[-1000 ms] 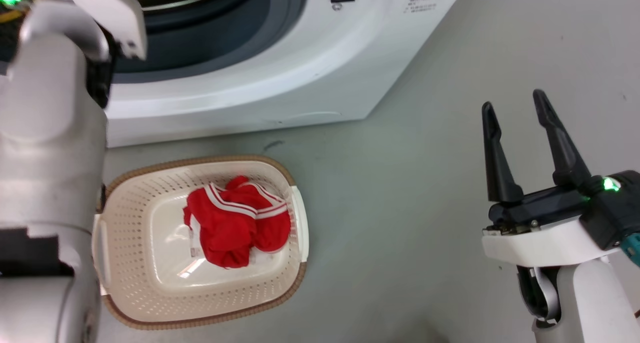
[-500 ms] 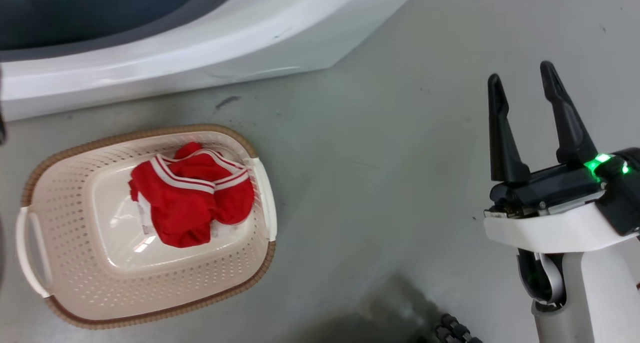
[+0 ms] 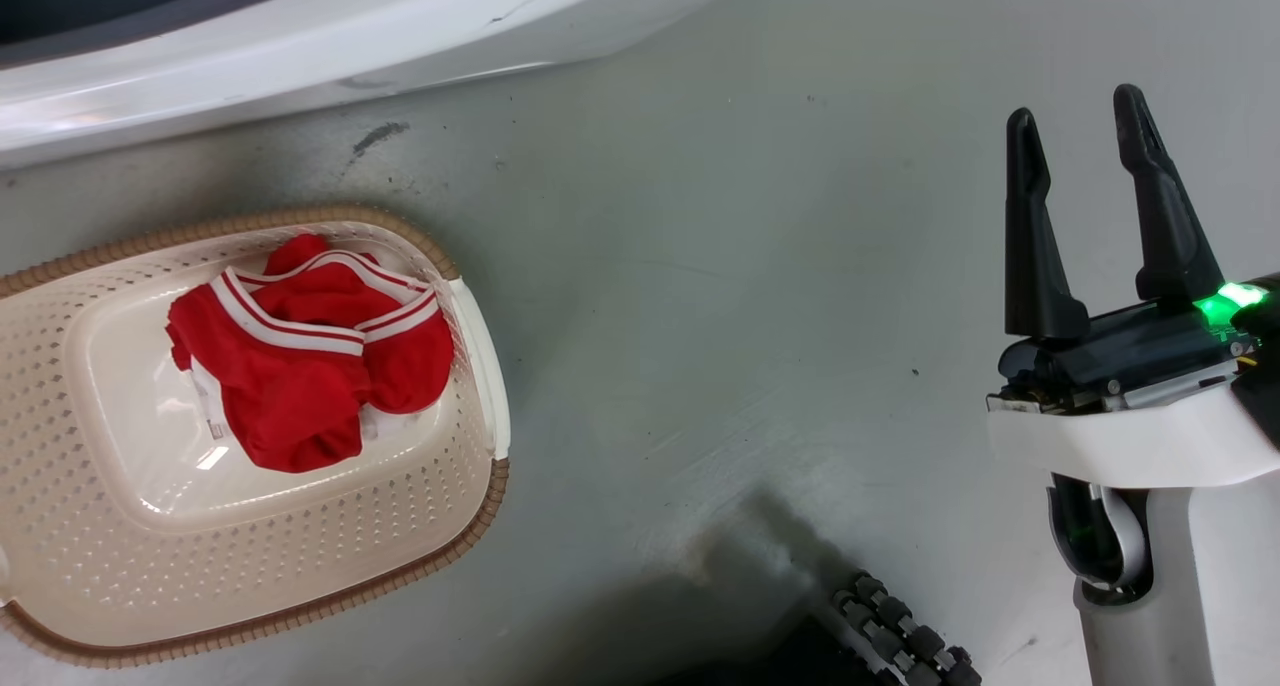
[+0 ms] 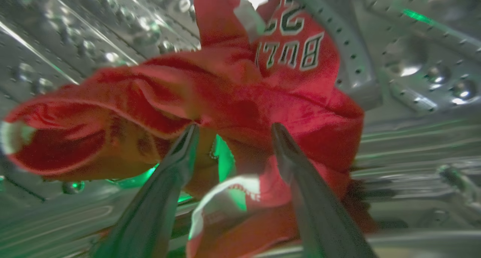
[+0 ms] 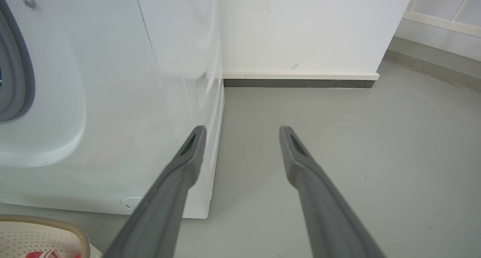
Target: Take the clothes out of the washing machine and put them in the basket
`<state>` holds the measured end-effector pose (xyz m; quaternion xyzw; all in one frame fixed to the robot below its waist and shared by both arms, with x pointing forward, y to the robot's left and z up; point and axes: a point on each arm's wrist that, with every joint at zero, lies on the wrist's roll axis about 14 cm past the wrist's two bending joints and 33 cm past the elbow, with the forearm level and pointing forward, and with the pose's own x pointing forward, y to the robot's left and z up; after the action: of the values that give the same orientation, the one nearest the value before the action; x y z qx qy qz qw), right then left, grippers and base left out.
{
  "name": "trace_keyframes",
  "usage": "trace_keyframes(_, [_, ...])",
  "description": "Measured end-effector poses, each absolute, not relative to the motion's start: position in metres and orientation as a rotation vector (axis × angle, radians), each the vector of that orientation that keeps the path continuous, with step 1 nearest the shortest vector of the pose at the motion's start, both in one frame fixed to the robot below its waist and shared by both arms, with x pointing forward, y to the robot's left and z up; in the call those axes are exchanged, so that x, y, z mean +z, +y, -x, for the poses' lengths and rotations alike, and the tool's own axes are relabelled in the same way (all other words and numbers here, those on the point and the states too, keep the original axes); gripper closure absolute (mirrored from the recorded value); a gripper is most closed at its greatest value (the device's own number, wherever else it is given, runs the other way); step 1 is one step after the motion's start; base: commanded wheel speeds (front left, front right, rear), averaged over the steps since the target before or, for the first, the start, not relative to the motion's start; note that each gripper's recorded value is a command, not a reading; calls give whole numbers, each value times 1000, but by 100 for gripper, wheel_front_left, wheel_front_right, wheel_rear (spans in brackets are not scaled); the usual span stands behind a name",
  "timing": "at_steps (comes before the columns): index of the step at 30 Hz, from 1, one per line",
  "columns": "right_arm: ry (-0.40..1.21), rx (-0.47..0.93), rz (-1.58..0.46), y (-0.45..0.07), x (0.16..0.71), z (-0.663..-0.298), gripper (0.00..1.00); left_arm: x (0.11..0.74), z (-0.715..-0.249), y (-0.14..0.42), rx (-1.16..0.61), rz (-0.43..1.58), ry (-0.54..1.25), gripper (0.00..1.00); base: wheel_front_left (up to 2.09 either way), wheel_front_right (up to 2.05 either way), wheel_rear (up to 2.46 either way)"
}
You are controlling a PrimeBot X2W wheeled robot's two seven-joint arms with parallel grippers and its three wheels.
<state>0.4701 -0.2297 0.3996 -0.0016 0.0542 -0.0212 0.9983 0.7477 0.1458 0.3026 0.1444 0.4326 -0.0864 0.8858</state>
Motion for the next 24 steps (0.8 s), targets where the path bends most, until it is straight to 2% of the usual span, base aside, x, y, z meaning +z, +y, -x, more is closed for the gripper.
trace_keyframes(13, [124,-55,-4,-234,391,-472,0,279,-745,143,-201,-327,935,0,0,0,0])
trace_keyframes(14, [123,-56,-5,-234,392,-472,0,280,-746,143,-202,-333,931,6,0,0,0])
trace_keyframes(15, [122,-56,-4,-235,392,-472,0,281,-747,145,-200,-333,922,100,0,0,0])
trace_keyframes(24, [106,-49,-8,-232,399,-472,0,305,-756,144,-210,-342,828,100,0,0,0])
